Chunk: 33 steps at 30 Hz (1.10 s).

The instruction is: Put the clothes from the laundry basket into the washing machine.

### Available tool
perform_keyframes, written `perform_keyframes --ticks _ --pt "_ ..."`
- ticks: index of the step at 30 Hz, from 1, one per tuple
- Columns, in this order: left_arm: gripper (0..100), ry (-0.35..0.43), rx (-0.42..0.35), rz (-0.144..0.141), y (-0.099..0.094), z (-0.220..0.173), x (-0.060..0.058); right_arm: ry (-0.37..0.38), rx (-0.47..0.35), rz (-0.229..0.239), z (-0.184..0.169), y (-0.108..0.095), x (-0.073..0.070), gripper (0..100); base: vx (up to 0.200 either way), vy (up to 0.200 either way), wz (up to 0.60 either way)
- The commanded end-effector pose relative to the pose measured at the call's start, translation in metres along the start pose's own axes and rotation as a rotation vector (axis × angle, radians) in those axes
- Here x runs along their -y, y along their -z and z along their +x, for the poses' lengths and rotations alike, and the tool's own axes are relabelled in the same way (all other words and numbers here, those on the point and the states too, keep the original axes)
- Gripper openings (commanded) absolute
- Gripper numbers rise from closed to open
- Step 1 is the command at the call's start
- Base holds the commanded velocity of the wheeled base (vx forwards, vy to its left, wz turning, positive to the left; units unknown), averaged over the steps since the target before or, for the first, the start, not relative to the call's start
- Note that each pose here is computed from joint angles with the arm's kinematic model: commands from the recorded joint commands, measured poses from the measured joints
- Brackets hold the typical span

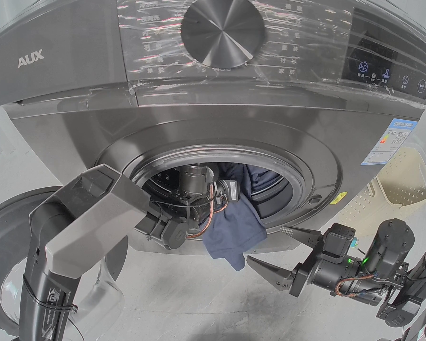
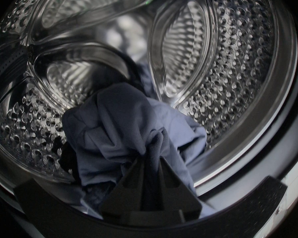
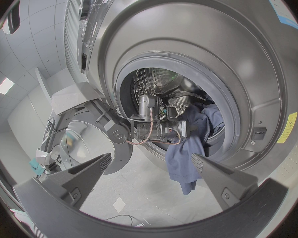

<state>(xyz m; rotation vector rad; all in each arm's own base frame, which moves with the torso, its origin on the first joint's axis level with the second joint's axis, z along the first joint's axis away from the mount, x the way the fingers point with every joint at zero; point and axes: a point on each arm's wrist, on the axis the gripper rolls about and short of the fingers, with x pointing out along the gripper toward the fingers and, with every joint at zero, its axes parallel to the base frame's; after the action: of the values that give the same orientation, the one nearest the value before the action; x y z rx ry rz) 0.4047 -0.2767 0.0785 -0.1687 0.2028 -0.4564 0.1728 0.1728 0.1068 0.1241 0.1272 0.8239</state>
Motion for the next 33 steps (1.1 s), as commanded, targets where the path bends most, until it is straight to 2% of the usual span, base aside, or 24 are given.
perform_keyframes --ticks 1,4,8,9,13,18,19,22,23,26,29,33 --pt "0 -0.040 0.116 -0.051 -0.014 0.017 -0.005 -0.012 0.017 0.000 0.000 -0.004 -0.003 100 0.000 0.000 0.00" --pt "0 -0.072 0.228 -0.072 -0.025 0.030 -0.010 -0.012 0.015 0.001 0.000 -0.003 -0.003 100 0.000 0.000 0.00" --pt "0 -0.073 0.286 -0.082 -0.031 0.038 -0.013 -0.012 0.017 0.003 0.000 -0.004 -0.003 100 0.000 0.000 0.00" --pt "0 -0.070 0.329 -0.090 -0.035 0.044 -0.013 -0.012 0.017 0.003 0.000 -0.004 -0.003 100 0.000 0.000 0.00" --pt "0 -0.076 0.360 -0.096 -0.038 0.048 -0.013 -0.012 0.017 0.003 0.000 -0.004 -0.003 100 0.000 0.000 0.00" --pt "0 -0.073 0.330 -0.092 -0.036 0.044 -0.008 -0.012 0.015 0.003 0.000 -0.003 -0.002 100 0.000 0.000 0.00" --pt "100 -0.071 0.315 -0.091 -0.036 0.040 -0.006 -0.012 0.014 0.003 0.000 -0.003 -0.002 100 0.000 0.000 0.00" --pt "100 -0.067 0.252 -0.082 -0.031 0.031 0.001 -0.012 0.014 0.003 0.000 -0.003 -0.002 100 0.000 0.000 0.00" --pt "100 -0.066 0.168 -0.068 -0.023 0.022 0.004 -0.012 0.014 0.003 0.000 -0.003 -0.002 100 0.000 0.000 0.00" --pt "100 -0.042 0.053 -0.049 -0.007 0.012 0.009 -0.012 0.012 0.003 0.001 -0.003 -0.002 100 0.000 0.000 0.00" --pt "100 -0.019 -0.012 -0.036 0.006 0.007 0.008 -0.014 0.015 0.003 0.001 -0.003 -0.003 100 0.000 0.000 0.00" --pt "100 -0.024 -0.037 -0.027 0.015 0.010 0.005 -0.013 0.018 0.003 0.000 -0.004 -0.003 100 0.000 0.000 0.00"
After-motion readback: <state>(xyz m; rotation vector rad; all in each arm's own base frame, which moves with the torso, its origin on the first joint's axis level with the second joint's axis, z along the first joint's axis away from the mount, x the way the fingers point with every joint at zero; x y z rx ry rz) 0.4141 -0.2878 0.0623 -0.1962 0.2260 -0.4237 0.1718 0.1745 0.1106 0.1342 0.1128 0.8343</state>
